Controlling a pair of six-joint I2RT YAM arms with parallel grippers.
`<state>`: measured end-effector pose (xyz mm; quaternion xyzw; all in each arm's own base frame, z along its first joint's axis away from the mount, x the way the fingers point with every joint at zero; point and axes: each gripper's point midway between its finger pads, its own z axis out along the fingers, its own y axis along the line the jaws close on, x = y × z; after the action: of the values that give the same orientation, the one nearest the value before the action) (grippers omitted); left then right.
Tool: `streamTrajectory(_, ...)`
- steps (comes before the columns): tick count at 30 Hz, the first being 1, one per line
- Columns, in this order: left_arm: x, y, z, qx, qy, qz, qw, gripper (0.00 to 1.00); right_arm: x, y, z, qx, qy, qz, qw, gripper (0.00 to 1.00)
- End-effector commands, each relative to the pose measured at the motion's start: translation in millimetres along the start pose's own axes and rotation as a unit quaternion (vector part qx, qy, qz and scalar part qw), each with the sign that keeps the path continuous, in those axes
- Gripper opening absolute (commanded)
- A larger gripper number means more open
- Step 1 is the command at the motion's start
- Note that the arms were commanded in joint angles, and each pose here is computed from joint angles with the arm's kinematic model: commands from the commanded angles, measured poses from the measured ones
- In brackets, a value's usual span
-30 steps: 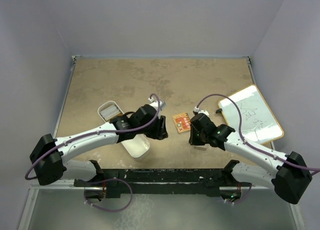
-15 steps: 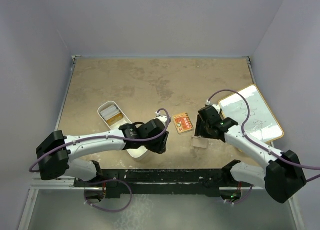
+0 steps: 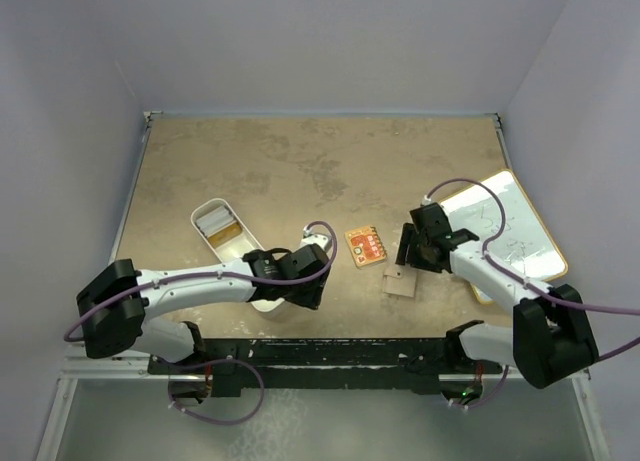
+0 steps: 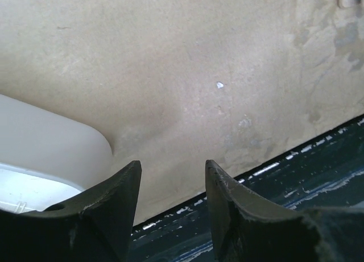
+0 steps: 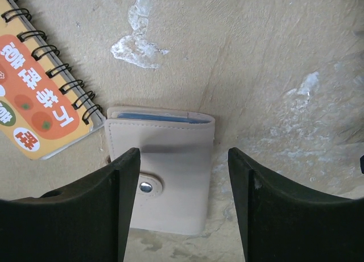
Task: Put the credit cards into the card holder
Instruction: Move the storage box to the center of the board.
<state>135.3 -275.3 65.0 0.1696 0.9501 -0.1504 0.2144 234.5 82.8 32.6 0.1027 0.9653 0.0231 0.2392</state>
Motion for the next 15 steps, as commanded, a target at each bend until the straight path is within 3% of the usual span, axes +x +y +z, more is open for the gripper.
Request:
streamTrajectory(1, -8.7, 30.4, 2.9, -0.066, -0.023, -0.006, 0.998, 0.47, -14.0, 5.7, -10.4, -0.024, -0.019, -0.008, 1.0, 0.66)
streamTrajectory(9, -28.7, 61.5, 5.8, -0.087, -0.043, -0.047, 0.994, 0.48, -11.5, -11.1, -5.2, 0.003, -0.037, 0.017, 0.999, 0.63)
streamTrajectory(15, -50.5, 49.4, -4.2, -0.055, -0.078, -0.063, 0.993, 0.49, 0.0, -11.8, 4.1, -0.006, -0.01, 0.02, 1.0, 0.61)
